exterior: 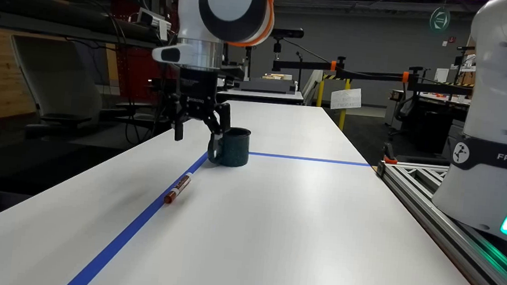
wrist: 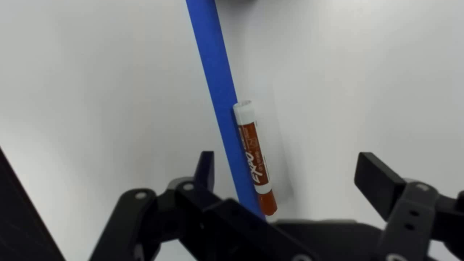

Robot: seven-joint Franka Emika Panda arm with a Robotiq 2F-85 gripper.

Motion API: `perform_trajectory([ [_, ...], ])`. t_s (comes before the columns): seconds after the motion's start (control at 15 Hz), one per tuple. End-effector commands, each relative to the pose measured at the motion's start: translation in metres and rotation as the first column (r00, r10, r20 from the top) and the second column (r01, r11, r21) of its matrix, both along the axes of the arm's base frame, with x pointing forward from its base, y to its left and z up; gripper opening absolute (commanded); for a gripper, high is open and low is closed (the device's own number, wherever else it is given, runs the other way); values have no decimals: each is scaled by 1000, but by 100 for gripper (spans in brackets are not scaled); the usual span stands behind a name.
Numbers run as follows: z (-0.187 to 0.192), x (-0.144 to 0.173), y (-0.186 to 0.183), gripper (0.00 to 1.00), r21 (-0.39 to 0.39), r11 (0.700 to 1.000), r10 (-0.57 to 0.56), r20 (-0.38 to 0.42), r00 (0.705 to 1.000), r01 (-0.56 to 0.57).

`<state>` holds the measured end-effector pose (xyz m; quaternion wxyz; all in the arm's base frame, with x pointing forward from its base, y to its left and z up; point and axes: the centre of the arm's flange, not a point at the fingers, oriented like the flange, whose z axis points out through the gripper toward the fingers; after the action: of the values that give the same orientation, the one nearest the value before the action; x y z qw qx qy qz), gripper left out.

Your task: Take the marker out of the cup

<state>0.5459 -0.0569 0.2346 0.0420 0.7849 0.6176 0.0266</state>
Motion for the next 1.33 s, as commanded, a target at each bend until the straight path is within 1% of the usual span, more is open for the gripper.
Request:
perform_trajectory([
  [0.0,55,-3,5,100,-78,980,-185,14,983,185],
  [0.13,76,-5,7,100,-100,950,-293,34,956,295],
  [0.27,92,-8,10,100,-108,910,-399,40,916,401],
  [0.4,106,-10,14,100,-114,857,-503,30,864,503],
  [0.53,115,-13,16,100,-119,796,-597,5,802,594],
  [0.6,98,-9,8,100,-103,848,-522,18,853,520],
  [0.67,102,-10,9,100,-109,828,-552,12,833,550],
  [0.73,105,-11,10,100,-110,817,-569,12,822,566],
  [0.8,106,-11,10,100,-110,812,-576,14,817,574],
  [0.93,106,-11,10,100,-109,807,-583,14,812,581],
  [1.27,106,-11,10,100,-110,805,-586,13,810,584],
])
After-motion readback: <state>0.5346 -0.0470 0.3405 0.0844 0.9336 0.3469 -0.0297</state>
